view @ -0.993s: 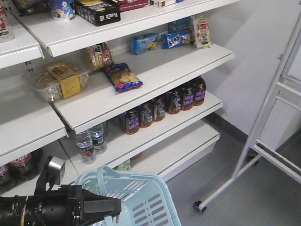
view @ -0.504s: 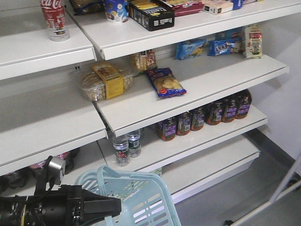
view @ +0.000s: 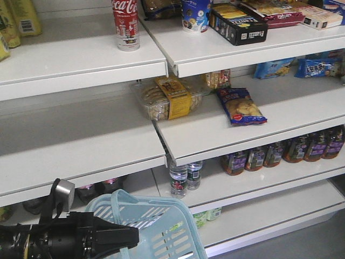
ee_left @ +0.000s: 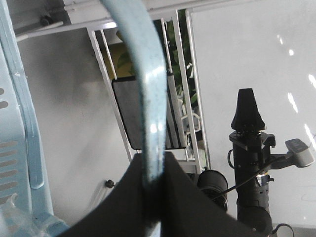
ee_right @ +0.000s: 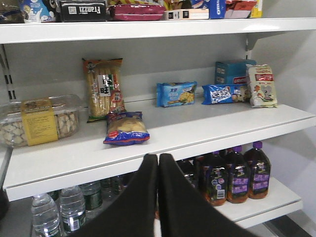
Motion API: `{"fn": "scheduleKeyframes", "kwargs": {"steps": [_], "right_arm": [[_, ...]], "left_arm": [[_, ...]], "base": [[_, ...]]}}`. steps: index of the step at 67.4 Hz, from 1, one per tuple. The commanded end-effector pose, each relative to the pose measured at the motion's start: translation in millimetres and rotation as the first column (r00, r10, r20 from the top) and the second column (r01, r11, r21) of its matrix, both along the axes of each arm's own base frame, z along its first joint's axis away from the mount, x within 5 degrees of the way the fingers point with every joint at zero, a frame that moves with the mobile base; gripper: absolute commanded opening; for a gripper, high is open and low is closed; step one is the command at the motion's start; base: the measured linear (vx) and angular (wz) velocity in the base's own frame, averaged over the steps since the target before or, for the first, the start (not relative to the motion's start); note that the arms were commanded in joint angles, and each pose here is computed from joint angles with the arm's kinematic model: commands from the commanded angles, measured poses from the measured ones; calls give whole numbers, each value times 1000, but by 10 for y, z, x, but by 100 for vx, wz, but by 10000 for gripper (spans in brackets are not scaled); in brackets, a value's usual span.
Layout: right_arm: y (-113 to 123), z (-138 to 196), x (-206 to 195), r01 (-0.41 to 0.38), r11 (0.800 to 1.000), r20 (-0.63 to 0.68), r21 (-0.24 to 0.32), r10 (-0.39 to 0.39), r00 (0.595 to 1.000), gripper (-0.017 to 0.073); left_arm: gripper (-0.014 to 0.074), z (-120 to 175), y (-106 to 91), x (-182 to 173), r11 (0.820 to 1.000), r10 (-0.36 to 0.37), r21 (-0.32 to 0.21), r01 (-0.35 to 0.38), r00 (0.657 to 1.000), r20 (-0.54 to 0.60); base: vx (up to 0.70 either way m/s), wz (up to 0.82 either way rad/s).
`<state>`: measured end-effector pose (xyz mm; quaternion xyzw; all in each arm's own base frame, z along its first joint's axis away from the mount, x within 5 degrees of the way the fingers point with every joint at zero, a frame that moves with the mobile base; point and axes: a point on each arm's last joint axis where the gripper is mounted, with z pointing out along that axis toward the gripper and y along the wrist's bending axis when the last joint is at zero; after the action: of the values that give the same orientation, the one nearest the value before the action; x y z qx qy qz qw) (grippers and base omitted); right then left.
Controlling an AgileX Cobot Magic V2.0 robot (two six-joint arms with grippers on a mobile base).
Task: Place coke in basket with both arms
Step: 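Turn the base toward the white drink shelves holding the basket, then stop at the shelf and raise the right gripper toward the upper shelf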
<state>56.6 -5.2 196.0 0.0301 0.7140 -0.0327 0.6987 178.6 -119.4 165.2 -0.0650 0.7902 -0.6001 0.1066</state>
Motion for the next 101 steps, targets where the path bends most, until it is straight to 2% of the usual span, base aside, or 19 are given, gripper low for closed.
{"fn": "scheduleKeyframes", "kwargs": {"steps": [1, 101], "right_arm": [[2, 45, -7, 0, 1000, 74, -19, 1, 997, -10], [2, 45, -7, 0, 1000, 74, -19, 1, 997, -10]], "left_arm": [[-6, 301, -44, -39, 969, -50, -236, 70, 995, 92], [-6, 301, -44, -39, 969, -50, -236, 70, 995, 92]], "base": [[6, 25], [6, 21]]}}
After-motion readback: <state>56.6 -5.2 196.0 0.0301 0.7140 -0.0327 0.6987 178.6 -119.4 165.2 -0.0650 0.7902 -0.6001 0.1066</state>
